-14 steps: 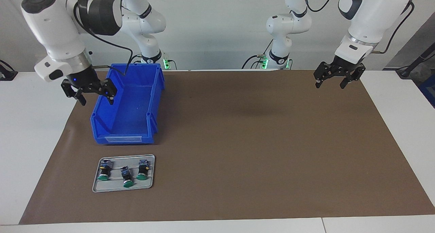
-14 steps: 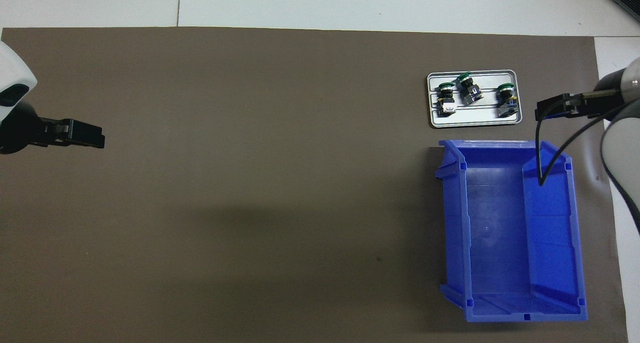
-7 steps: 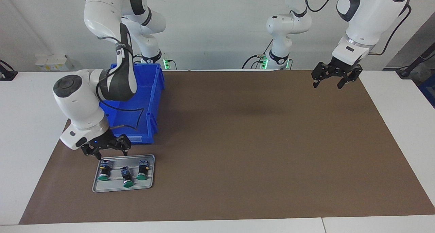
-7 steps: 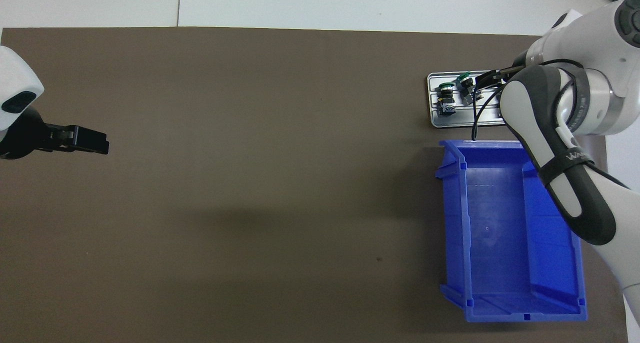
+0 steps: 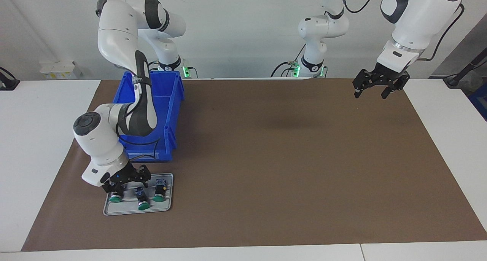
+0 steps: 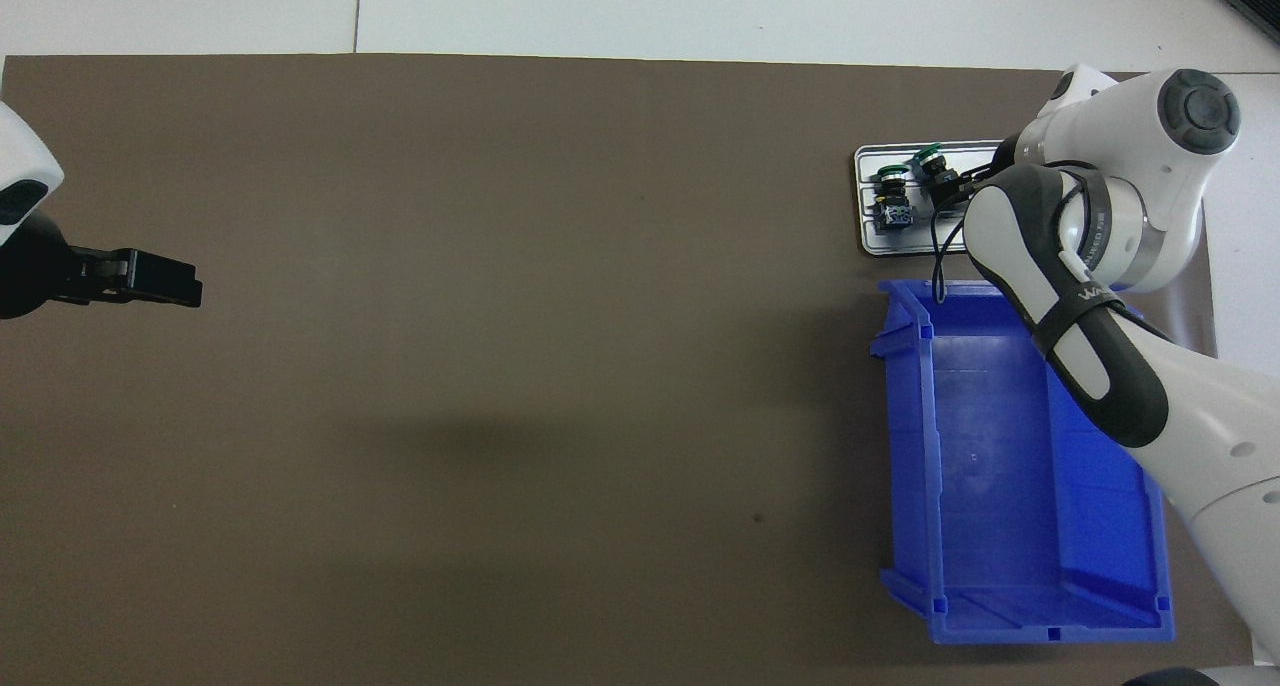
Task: Place and press button with both arms
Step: 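Reach the right gripper to the metal tray and grasp a green button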
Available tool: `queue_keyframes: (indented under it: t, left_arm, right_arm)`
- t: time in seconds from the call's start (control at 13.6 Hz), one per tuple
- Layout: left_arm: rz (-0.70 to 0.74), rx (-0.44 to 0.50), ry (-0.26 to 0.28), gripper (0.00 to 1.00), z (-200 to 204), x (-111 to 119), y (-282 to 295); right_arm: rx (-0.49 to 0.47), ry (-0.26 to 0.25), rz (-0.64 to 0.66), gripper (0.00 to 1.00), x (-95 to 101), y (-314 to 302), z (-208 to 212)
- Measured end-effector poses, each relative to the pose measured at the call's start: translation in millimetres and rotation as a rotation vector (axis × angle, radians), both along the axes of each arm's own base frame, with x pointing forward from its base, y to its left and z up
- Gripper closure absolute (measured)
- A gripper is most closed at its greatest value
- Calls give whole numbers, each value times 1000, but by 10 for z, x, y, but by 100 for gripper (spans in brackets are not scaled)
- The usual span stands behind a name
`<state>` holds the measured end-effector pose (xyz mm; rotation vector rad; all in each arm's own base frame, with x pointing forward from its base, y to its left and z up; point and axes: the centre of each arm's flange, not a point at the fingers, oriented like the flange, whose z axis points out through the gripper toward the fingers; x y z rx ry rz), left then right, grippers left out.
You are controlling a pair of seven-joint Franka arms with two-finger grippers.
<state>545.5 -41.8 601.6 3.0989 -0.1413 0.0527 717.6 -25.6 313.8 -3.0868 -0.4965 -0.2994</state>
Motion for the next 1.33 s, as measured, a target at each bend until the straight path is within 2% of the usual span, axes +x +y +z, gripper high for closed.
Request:
queue_keyframes:
  t: [0.37,0.52,0.66,0.74,0.88,0.96,1.03,1.18,1.33]
  left_arm:
    - [0,0,0,0,-1,0,0]
    - [0,0,0,0,-1,0,0]
    - [0,0,0,0,-1,0,2]
    - [0,0,0,0,-1,0,2]
    - [0,0,0,0,-1,0,2]
    - [0,0,0,0,-2,0,2]
    - [0,0,0,0,-2,0,2]
    - [0,0,0,0,-2,0,3]
    - [0,0,0,0,-2,0,3]
  right_arm:
    - [1,17,2,15,-78,31,-168]
    - [1,17,4,36,-90,44,-194]
    - [1,11,4,63,-82,46,-173]
    - [2,2,5,67,-65,50,-127]
    - [10,-29,-33,67,-1,97,39]
    - [23,-35,-80,67,24,143,143]
    - [43,-18,-160,67,38,216,260]
    - [91,33,-388,67,72,379,580]
    - [144,49,-639,67,98,546,915]
